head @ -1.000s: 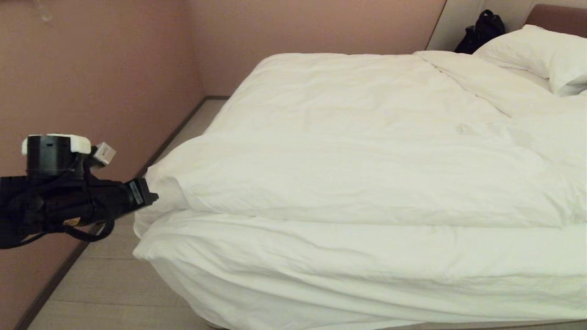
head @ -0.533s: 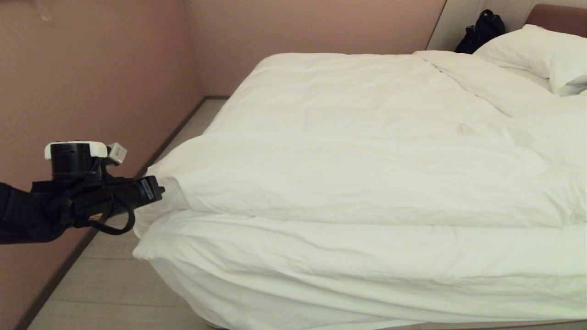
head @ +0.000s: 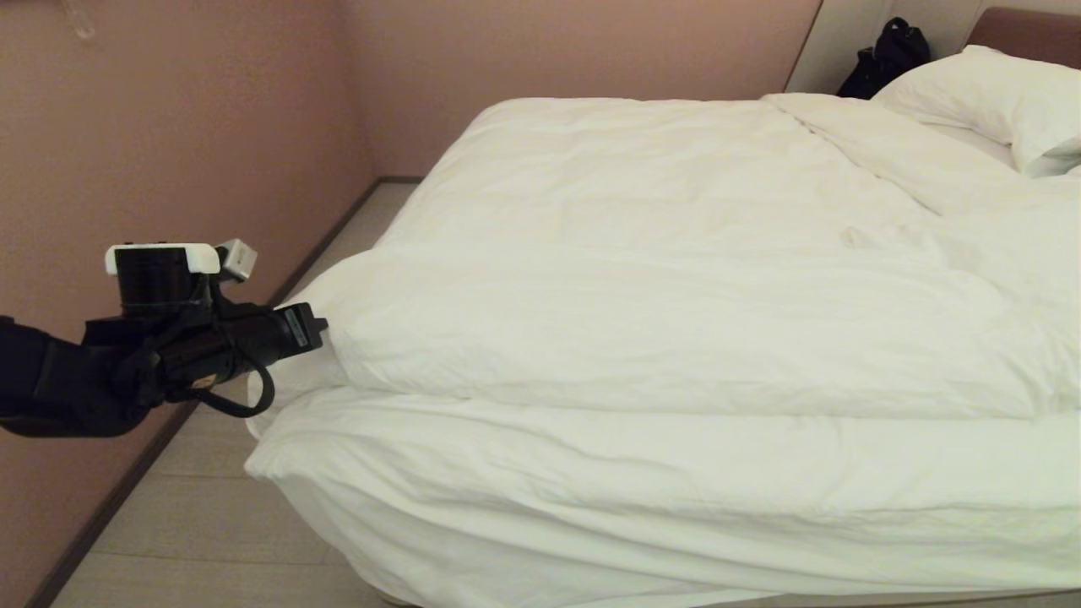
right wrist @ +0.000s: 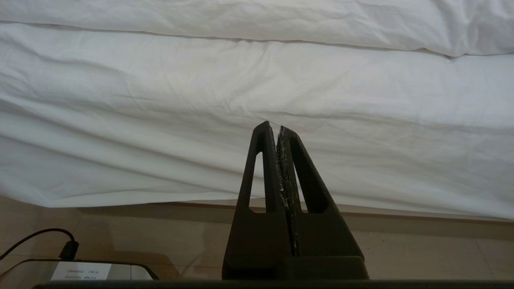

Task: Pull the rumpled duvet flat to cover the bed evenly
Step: Hold the folded corner of the quilt

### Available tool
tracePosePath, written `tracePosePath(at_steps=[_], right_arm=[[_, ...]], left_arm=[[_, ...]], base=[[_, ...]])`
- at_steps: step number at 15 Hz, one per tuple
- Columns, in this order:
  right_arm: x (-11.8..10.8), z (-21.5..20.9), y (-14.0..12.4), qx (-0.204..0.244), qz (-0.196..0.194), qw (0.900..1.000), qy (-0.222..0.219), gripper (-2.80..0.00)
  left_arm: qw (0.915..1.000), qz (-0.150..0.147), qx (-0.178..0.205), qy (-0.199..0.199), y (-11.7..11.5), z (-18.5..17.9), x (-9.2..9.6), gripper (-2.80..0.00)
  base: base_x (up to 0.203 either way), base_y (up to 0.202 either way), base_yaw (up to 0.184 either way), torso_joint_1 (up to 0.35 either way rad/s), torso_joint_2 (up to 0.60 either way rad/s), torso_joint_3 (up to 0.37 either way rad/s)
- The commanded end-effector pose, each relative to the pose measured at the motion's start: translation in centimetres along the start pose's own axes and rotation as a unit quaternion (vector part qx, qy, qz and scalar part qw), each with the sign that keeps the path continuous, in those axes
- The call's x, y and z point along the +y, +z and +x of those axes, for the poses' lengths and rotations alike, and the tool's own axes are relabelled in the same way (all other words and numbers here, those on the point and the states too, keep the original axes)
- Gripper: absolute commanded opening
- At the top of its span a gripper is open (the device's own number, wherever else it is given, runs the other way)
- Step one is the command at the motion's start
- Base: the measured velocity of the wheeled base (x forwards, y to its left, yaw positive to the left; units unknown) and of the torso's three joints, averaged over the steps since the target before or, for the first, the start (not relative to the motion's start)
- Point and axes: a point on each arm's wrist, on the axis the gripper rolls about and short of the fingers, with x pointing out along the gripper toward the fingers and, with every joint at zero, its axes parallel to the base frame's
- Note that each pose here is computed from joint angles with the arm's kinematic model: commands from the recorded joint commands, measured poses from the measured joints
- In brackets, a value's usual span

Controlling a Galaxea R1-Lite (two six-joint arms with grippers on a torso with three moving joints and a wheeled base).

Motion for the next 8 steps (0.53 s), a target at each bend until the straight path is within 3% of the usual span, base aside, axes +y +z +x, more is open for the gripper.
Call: tracePosePath(at_steps=[1, 6, 8], right_arm=[[0.0, 0.0, 0.0, 0.001, 0.000, 1.000, 0.000, -2.80], [0.0, 0.0, 0.0, 0.001, 0.000, 1.000, 0.001, -2.80], [0.0, 0.0, 0.0, 0.001, 0.000, 1.000, 0.000, -2.80]], left_arm=[[1.0000, 0.002, -0.001, -0.008, 0.1, 1.1, -0.4, -2.80], [0.9999, 0.004, 0.000, -0.013, -0.5, 2.1, -0.5, -2.80], [0.9993, 0.012, -0.027, -0.021, -0.4, 3.1, -0.3, -2.80]], base=[[0.000, 0.000, 0.000, 0.000, 0.00, 0.000], [0.000, 0.000, 0.000, 0.000, 0.00, 0.000], [0.000, 0.000, 0.000, 0.000, 0.00, 0.000]])
